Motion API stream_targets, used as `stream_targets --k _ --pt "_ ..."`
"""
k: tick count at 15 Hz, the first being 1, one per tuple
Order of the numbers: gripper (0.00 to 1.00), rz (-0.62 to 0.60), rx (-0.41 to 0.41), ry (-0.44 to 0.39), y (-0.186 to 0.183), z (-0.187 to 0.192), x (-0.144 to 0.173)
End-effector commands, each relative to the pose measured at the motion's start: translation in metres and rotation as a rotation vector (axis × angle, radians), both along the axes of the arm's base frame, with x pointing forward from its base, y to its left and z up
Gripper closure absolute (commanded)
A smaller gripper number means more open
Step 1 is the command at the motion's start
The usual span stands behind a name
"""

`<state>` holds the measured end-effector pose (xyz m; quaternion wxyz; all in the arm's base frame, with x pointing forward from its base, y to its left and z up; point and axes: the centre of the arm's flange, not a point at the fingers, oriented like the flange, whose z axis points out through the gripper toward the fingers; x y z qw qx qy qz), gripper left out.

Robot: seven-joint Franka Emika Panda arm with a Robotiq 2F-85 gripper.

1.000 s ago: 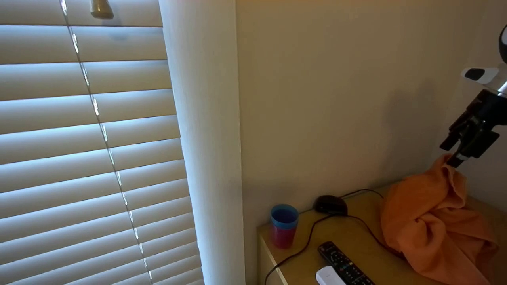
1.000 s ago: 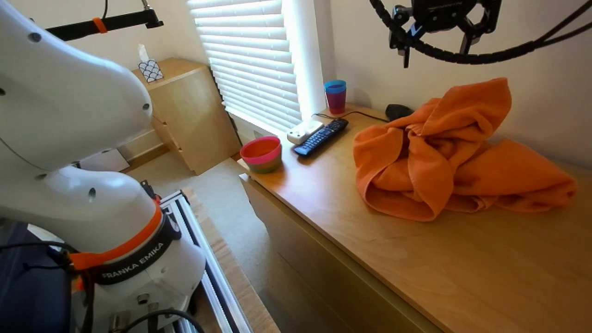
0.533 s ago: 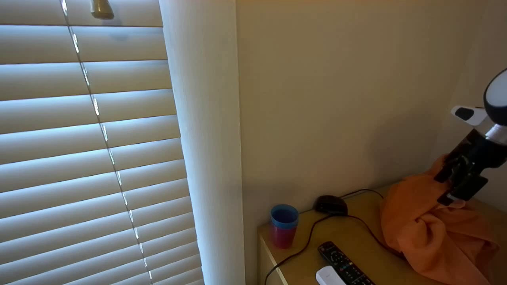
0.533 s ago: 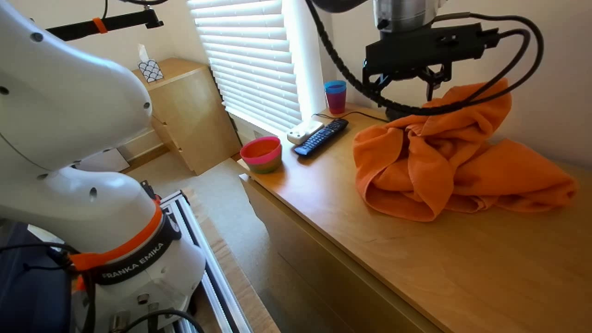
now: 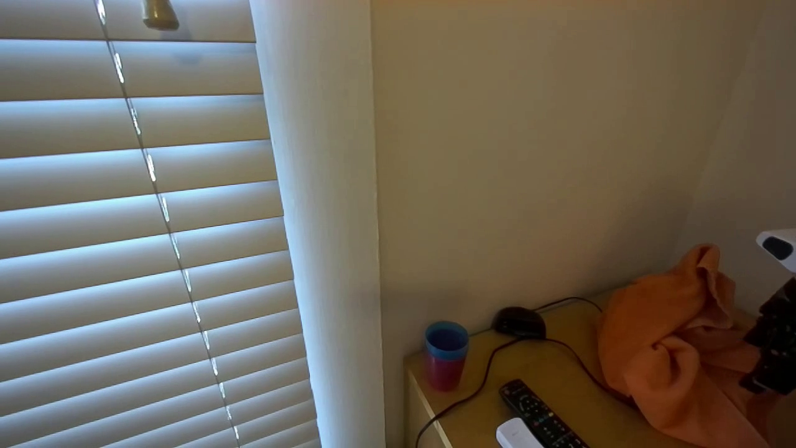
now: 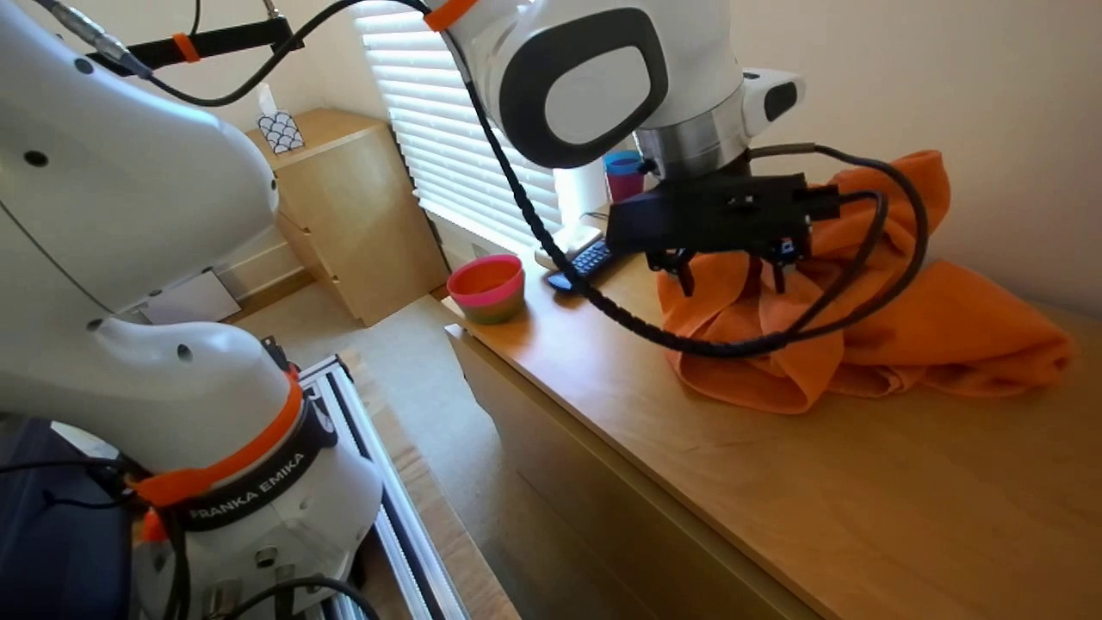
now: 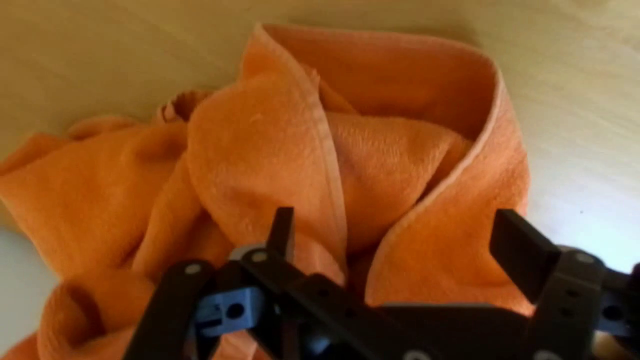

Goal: Fold the orange towel from left to right three times, slide the orange towel a little to the right

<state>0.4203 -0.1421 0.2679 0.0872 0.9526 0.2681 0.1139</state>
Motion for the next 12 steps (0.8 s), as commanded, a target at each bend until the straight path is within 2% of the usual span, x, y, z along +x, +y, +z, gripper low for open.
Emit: stream_targets --k 1,2,6,9,12 --pt "0.00 -0.159 -0.028 0.041 -0.030 -0.047 0.037" --pt "0.00 -0.086 -0.005 0.012 -0.015 -0.001 -0.007" --pt "0.00 -0.143 -0.008 0.014 -0.026 0.003 -0.005" --pt "0.00 -0.125 0.042 -0.072 -0.011 -0.018 0.002" --pt "0.00 -0.116 0.073 -0.106 0.006 -0.040 0.016"
